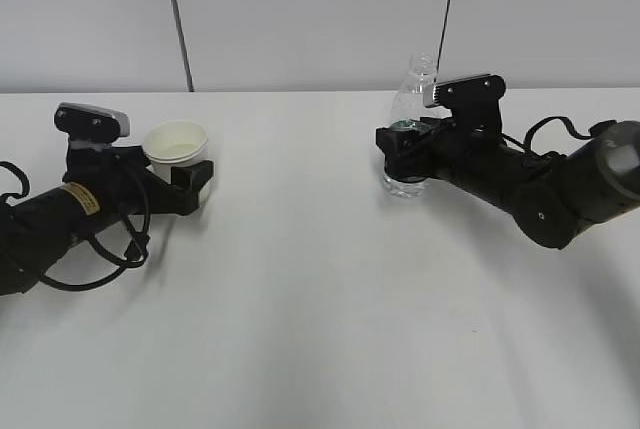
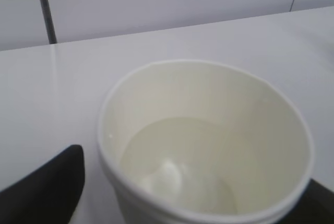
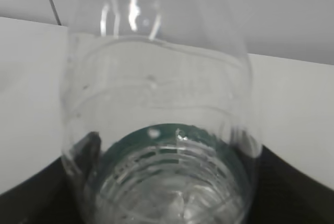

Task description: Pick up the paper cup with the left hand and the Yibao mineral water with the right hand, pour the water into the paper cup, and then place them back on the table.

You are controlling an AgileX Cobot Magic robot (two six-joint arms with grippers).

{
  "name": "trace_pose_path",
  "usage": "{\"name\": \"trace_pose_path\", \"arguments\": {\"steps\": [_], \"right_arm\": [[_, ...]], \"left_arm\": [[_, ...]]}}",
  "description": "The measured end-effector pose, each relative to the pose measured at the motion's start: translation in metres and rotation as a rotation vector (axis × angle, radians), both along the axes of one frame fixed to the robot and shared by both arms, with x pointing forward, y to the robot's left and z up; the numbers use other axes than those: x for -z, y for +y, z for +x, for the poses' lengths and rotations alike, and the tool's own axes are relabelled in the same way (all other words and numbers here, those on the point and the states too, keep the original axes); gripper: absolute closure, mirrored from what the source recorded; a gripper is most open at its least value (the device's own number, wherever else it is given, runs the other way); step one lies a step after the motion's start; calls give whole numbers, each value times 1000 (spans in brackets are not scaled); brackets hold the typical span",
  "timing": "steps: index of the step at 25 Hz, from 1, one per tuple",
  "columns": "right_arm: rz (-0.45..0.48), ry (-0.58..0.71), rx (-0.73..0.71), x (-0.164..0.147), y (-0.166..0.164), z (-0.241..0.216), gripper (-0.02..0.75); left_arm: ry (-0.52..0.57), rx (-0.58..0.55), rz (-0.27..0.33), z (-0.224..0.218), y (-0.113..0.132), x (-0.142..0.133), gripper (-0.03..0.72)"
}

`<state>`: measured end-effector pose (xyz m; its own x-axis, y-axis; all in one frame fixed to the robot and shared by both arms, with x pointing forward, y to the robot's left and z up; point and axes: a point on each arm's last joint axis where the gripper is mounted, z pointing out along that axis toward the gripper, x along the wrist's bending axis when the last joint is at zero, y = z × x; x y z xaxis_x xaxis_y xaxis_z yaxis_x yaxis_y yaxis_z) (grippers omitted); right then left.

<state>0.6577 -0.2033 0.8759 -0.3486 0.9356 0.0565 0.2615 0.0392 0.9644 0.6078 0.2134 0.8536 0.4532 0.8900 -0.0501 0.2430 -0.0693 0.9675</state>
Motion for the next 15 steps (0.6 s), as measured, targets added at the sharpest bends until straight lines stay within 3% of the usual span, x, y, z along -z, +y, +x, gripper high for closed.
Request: {"name": "trace_pose_path", "arguments": {"steps": [4,6,15], "right_arm": [[-3,-1,-5,0,0,0,159],[-14,25,-1,3,0,-1,101],[-13,28,6,-10,-1,-1,89]], "left_arm": [[0,-3,-1,0,0,0,93],[0,-3,-1,0,0,0,93],[-1,-4,2,0,0,-3,95]]}}
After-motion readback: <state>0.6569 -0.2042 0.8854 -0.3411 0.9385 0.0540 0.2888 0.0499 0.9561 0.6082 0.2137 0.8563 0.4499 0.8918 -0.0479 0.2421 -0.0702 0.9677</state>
